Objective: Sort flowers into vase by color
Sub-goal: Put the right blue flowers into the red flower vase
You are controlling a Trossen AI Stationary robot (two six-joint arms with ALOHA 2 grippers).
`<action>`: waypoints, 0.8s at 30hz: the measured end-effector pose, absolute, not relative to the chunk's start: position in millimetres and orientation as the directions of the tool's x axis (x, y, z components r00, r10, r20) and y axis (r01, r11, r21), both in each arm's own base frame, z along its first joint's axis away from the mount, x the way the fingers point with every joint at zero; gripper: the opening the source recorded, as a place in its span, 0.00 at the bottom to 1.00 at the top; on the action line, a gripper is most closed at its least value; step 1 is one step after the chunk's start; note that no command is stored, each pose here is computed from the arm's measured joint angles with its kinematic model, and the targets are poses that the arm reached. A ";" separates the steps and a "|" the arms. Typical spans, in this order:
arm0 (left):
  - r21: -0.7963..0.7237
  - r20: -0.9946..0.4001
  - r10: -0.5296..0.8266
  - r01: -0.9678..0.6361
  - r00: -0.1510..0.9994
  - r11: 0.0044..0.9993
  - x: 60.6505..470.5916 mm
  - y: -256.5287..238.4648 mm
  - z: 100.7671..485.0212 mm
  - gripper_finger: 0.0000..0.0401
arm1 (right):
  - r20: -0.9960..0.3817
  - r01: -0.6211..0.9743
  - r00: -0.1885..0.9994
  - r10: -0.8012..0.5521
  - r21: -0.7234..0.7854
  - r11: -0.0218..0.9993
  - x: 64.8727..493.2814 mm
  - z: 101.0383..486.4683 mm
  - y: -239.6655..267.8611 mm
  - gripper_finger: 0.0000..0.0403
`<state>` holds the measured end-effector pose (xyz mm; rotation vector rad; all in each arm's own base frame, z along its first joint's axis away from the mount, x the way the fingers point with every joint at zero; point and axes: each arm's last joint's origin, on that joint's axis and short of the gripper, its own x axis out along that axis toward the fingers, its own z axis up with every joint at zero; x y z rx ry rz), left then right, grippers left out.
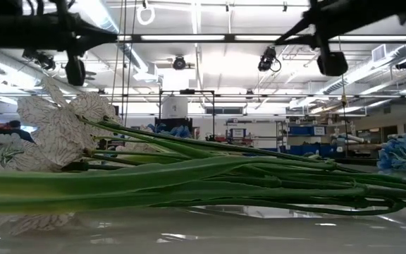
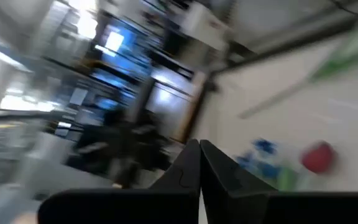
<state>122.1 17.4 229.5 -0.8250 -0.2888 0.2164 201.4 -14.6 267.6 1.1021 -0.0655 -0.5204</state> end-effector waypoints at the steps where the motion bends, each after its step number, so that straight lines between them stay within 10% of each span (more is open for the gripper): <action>1: -0.737 0.146 0.300 -0.098 0.943 0.669 125.6 17.8 232.4 0.01 | -0.258 0.409 0.870 -0.420 0.853 0.325 207.5 268.8 -16.3 0.04; 14: -0.682 -0.169 0.344 -0.362 0.923 0.636 159.8 25.1 251.2 0.03 | -0.737 0.756 0.651 -0.183 0.607 0.245 244.9 272.1 -23.1 0.26; 24: -0.668 -0.232 0.383 -0.433 0.894 0.605 158.8 35.3 253.1 0.21 | -0.989 0.986 0.146 -0.020 0.147 -0.076 207.4 247.3 -19.7 0.50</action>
